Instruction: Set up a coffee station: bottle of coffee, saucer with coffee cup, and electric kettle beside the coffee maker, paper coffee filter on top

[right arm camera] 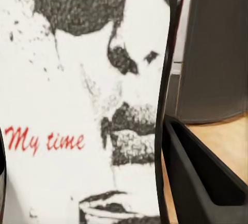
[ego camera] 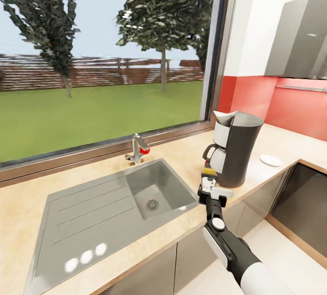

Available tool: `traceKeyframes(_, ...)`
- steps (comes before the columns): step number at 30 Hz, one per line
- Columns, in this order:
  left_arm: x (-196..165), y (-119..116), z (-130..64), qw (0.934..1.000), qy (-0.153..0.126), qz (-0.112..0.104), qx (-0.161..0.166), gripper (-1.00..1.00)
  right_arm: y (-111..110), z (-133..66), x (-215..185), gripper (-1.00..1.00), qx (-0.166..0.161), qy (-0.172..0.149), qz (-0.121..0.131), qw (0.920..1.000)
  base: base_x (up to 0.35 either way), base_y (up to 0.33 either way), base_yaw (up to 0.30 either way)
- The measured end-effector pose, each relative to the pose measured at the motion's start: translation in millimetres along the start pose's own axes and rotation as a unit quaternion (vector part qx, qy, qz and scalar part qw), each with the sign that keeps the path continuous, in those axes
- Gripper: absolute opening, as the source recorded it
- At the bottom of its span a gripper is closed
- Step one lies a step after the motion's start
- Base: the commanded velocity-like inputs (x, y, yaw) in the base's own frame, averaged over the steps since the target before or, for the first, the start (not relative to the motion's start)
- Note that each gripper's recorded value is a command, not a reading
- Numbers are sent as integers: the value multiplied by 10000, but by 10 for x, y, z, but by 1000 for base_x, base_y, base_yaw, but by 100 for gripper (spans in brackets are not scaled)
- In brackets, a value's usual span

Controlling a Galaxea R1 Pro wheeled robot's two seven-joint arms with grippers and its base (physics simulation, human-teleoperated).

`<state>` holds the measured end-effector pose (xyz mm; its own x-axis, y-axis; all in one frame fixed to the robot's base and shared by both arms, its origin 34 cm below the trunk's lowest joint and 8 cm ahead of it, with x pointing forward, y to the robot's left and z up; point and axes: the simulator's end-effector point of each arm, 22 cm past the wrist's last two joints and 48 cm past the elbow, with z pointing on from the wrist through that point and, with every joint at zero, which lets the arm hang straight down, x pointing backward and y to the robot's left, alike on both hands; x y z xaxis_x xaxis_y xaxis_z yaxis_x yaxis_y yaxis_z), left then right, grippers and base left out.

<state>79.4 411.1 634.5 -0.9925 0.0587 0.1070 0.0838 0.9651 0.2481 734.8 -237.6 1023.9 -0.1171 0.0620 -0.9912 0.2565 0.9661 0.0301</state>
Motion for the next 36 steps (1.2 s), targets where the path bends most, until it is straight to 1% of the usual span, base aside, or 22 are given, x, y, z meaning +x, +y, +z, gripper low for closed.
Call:
traceKeyframes(10, 2, 0, 0, 10000, 4, 8, 0, 100, -14, -2, 47, -100, 14, 43, -33, 10000, 0, 0, -191)
traceKeyframes(14, 3, 0, 0, 10000, 6, 8, 0, 100, -49, -4, 92, -100, 48, 36, -26, 10000, 0, 0, -24)
traceKeyframes(15, 3, 0, 0, 10000, 7, 8, 0, 100, -83, -6, 136, -100, 80, 31, -19, 10000, 0, 0, -2)
traceKeyframes(16, 3, 0, 0, 10000, 7, 8, 0, 100, -142, -15, 185, -100, 129, -58, 19, 9999, 0, 0, -1)
traceKeyframes(20, 3, 0, 0, 10000, 6, 9, 0, 100, -151, -19, 178, -100, 125, -135, 27, 9998, 0, 0, 0)
traceKeyframes(30, 11, 0, 0, 10000, 24, 22, 0, 100, -147, -21, 177, -100, 115, -146, 29, 9998, 76, 0, 0)
traceKeyframes(36, -1, -17, -1, 10000, 0, 21, 17, 100, -153, -24, 174, -100, 121, -155, 33, 9998, 210, 0, 0)
